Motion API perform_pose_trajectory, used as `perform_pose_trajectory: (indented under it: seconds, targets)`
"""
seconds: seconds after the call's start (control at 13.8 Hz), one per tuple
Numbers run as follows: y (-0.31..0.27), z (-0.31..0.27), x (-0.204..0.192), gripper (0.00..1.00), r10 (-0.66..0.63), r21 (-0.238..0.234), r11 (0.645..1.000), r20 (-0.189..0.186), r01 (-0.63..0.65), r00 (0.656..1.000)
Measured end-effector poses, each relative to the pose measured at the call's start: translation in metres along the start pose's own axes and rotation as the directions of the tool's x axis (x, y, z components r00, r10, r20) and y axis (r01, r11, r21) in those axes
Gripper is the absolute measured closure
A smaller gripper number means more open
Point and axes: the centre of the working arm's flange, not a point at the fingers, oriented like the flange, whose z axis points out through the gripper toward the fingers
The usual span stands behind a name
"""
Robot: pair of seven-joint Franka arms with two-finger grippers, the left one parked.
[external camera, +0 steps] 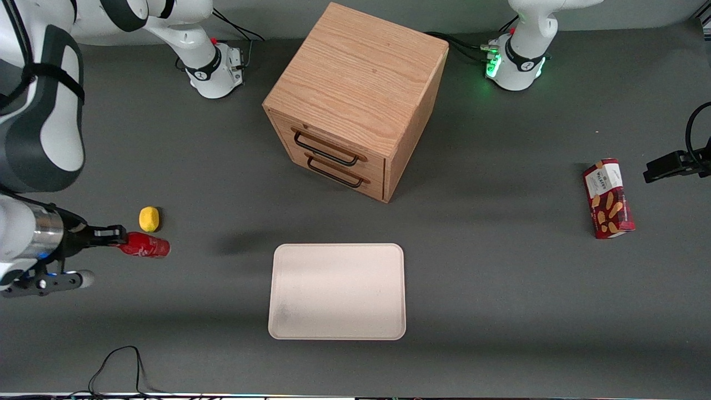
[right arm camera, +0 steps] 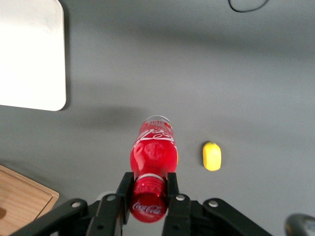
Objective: Place coke bottle on tray
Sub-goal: 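Lift the bottle with the right gripper and carry it toward the white tray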
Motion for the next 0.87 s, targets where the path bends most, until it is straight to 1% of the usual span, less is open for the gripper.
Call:
perform_pose_trajectory:
  seconds: [0.22,0.36,0.51,0.65,0.87]
  targets:
    - [-0.002,0.0,0.0,0.69,-0.003,-0.008,1.0,0.001,0.003,1.0]
    - [-0.01,0.003,0.002,0.69,-0.018,-0.002,1.0,0.004,0.018,1.0]
    - [-0.031,0.005,0.005,0.69,-0.021,0.013,1.0,0.0,0.021,1.0]
    - [-0.064,0.014,0.016,0.69,0.014,0.035,0.999,-0.024,-0.014,1.0]
    - [-0.12,0.04,0.037,0.69,0.072,0.063,0.996,-0.059,-0.069,0.996]
